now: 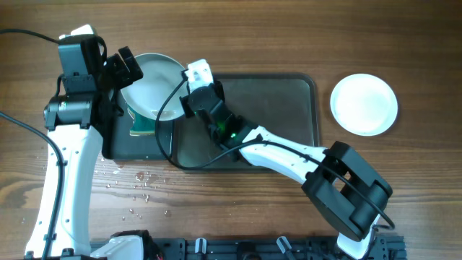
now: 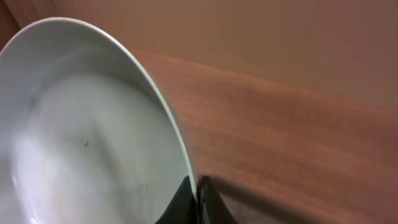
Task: Clean dirty plates on tray and stack at the side
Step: 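Hold the plate tilted over the black tray with the right gripper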
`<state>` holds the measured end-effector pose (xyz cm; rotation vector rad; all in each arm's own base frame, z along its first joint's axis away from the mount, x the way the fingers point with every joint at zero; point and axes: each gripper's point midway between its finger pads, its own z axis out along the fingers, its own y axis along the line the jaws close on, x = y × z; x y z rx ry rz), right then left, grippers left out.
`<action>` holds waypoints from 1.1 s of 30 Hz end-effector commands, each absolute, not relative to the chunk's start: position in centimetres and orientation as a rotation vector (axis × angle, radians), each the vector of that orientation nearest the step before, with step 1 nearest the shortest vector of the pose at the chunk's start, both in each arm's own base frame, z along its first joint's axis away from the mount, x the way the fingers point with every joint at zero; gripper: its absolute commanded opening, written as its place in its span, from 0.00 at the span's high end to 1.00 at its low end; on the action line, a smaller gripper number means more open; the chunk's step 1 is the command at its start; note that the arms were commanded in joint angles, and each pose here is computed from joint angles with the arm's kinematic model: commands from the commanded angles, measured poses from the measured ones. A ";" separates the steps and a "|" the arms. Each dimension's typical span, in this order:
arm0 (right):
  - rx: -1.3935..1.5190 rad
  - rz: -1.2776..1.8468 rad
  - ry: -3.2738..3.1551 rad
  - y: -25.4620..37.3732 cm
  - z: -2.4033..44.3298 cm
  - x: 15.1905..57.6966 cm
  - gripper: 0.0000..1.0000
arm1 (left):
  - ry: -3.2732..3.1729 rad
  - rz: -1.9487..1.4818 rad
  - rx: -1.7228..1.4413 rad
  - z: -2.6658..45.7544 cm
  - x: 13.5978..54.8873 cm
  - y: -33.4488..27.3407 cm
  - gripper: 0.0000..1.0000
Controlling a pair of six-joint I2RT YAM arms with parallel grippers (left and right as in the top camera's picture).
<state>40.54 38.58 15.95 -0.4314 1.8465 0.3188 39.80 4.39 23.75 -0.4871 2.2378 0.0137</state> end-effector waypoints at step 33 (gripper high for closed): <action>-1.000 0.035 1.226 44.8 23.3 37.3 0.95 | 2.232 0.017 -0.493 23.9 39.9 4.6 0.00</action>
